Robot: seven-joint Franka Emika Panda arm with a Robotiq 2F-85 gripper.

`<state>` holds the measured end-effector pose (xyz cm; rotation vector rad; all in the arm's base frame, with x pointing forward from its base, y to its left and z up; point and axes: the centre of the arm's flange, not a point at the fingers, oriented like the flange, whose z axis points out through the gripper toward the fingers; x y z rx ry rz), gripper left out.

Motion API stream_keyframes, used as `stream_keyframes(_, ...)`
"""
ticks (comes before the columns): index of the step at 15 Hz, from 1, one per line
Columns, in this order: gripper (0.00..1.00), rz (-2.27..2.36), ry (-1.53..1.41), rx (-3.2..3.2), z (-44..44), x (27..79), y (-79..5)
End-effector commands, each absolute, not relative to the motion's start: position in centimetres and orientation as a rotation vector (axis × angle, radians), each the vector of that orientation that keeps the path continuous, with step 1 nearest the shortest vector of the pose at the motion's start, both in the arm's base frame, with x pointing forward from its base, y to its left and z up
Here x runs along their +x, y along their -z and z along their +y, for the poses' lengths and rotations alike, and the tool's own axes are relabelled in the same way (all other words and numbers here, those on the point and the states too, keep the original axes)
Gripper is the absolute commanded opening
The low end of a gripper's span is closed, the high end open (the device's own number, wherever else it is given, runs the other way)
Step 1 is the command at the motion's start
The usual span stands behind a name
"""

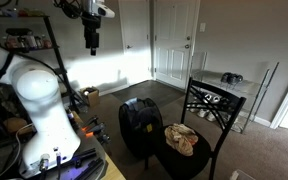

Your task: Put the peach shirt in the laundry basket

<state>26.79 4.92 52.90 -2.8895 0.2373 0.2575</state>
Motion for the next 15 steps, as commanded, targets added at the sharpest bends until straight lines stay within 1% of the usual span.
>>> stream_keyframes(1, 1.00, 0.359, -0.283, -2.921, 6.3, 30.3, -53.2)
stream_keyframes(7, 1.00, 0.704, -0.243, -2.938, 7.3, 38.8, -54.6)
stream_keyframes(11, 1.00, 0.938, -0.266, -2.912, 4.7, 45.1, -54.5)
stream_keyframes(15, 1.00, 1.022, -0.263, -2.847, 2.0, 50.8, -53.2)
